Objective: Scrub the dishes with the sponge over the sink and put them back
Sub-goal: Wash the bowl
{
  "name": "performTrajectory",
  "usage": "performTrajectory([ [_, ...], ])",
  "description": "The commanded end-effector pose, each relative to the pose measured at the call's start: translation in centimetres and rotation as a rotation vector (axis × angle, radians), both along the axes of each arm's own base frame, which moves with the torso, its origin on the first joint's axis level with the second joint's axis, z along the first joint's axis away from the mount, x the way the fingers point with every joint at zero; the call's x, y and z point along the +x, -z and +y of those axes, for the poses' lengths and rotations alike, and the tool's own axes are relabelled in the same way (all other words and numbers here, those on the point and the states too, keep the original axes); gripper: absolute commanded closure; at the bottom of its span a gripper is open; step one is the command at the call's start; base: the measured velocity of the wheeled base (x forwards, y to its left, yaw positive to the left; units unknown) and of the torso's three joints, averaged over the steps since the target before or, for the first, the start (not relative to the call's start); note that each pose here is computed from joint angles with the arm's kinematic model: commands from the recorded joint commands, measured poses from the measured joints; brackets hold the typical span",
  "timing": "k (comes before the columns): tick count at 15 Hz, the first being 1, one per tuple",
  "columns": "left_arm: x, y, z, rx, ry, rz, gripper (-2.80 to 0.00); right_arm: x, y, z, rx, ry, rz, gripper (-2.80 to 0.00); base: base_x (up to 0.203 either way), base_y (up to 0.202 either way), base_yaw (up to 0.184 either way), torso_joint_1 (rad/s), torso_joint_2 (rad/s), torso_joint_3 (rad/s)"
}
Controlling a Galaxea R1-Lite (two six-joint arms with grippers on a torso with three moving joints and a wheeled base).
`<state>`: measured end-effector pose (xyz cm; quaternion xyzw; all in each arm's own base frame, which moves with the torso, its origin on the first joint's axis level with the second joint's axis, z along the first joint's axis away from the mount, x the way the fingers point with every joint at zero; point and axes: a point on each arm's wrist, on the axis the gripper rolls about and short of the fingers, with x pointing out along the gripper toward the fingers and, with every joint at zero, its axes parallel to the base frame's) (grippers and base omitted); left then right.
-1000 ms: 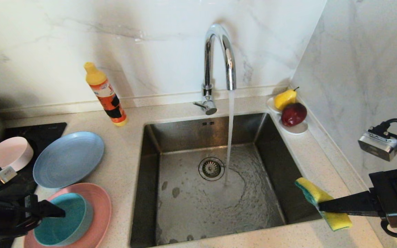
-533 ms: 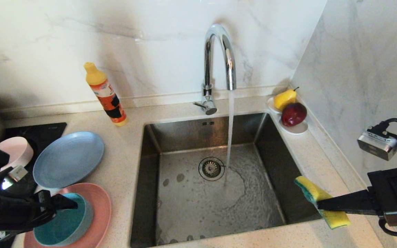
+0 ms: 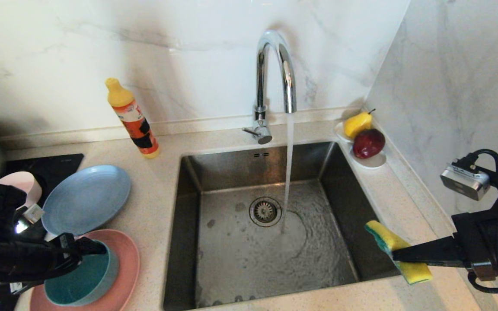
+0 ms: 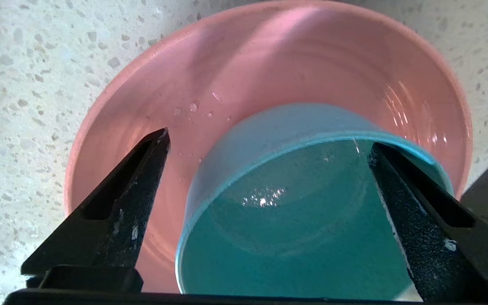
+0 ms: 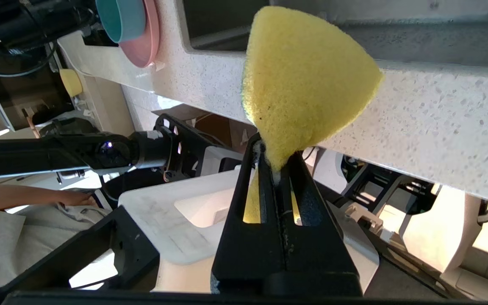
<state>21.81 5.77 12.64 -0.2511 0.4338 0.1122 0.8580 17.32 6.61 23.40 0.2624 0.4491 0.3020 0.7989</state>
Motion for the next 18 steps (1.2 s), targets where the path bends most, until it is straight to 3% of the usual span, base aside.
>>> performTrajectory([
  [1,0.1,0.1,0.1,0.002,-0.002,0.001,-2.80,0.3,0.2,0.1,0.003,-0.001,0.009,0.00,0.000,0.000,0.000,0.000,0.00,0.000],
  [6,0.0,0.0,0.8,0.093,-0.045,0.016,-2.80,0.3,0.1,0.1,0.006,-0.003,0.003,0.00,0.000,0.000,0.000,0.000,0.00,0.000],
  [14,-0.7,0.3,3.6,0.176,-0.098,0.051,-2.80,0.7,0.3,0.3,0.002,-0.004,0.015,0.00,0.000,0.000,0.000,0.000,0.00,0.000],
  [18,-1.0,0.2,4.1,0.166,-0.119,0.046,-2.80,0.7,0.1,0.4,0.005,-0.009,0.010,0.00,0.000,0.000,0.000,0.000,0.00,0.000],
])
